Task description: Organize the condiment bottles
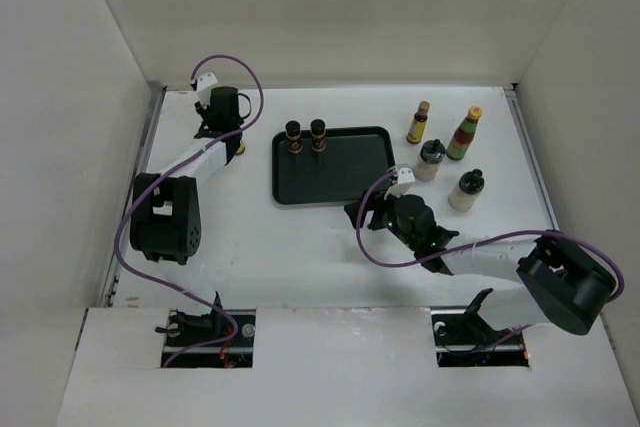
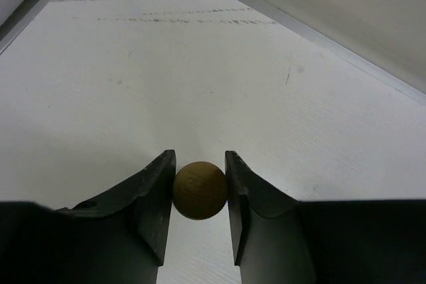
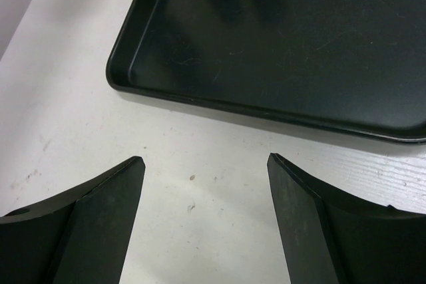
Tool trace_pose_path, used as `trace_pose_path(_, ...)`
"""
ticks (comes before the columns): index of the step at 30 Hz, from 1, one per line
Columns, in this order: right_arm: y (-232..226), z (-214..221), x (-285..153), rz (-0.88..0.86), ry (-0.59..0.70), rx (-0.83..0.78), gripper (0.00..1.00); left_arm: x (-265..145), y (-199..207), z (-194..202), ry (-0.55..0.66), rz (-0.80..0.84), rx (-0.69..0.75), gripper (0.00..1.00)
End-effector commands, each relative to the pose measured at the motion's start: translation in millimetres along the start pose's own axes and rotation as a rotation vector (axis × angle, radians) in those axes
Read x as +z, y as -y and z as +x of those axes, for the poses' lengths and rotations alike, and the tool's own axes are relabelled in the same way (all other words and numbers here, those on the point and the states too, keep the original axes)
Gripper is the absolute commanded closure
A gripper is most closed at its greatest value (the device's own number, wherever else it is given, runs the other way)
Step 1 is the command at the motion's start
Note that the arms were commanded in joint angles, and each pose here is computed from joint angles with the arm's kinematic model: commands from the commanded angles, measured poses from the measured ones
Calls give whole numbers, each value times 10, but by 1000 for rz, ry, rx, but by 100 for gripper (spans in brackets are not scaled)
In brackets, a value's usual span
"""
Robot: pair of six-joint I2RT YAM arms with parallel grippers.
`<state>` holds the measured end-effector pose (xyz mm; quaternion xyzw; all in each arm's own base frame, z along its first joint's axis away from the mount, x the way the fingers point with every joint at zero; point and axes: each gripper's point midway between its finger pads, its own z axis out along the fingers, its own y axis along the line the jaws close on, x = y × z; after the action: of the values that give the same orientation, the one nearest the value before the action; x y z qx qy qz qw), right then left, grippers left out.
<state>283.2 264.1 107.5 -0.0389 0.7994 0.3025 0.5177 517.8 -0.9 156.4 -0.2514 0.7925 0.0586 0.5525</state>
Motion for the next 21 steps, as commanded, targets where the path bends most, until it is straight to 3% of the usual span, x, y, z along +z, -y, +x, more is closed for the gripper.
trace_pose_path(1,-218,-228,54,-66,67,23,19,-182,140,-378,82,52,-56,80)
trace_pose_path(10,-214,-243,42,-66,76,25,19,-953,824,-596,163,253,-23,82)
trace_pose_path(21,-217,-267,11,-69,81,28,19,-1128,1381,-357,134,355,31,82)
